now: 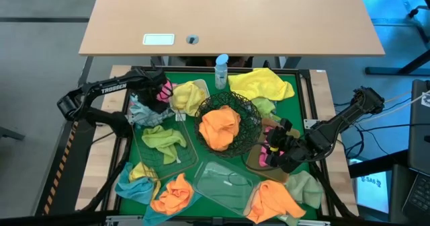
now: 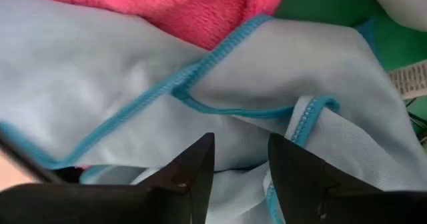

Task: Sort microfiber towel by color & place in baskets
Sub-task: Put the top light blue towel into the transparent bin

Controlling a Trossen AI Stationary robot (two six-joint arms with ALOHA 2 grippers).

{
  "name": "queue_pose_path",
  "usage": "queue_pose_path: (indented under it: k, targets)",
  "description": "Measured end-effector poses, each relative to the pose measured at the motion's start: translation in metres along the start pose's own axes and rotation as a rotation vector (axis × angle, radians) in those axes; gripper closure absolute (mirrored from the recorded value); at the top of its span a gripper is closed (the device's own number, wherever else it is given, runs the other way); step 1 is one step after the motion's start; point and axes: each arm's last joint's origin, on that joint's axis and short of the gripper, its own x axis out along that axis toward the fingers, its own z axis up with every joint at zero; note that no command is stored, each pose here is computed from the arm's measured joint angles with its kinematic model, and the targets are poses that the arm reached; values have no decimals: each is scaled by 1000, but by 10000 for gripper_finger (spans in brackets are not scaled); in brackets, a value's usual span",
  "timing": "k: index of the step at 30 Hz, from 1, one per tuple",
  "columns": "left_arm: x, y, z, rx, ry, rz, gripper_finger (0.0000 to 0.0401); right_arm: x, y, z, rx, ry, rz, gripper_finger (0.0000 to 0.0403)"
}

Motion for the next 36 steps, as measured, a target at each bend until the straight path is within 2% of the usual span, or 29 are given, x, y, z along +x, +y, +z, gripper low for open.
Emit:
queue_pose_path:
  k: [4,11,16,28,32,36]
  targets:
    - [8,0,-2,0,3,-19,265,0,0,0,-3,0,0,201]
    - [13,-3,5,1,-72,-69,265,0,0,0,-4,0,-1,201]
    - [13,-3,7,-10,-99,-42,264,0,0,0,-4,0,-1,201]
    - [14,-3,7,-81,-92,-52,266,0,0,0,-4,0,-1,201]
    - [14,-3,7,-107,-91,-55,290,0,0,0,-4,0,-1,201]
    - [14,-3,7,-107,-92,-54,339,0,0,0,-4,0,-1,201]
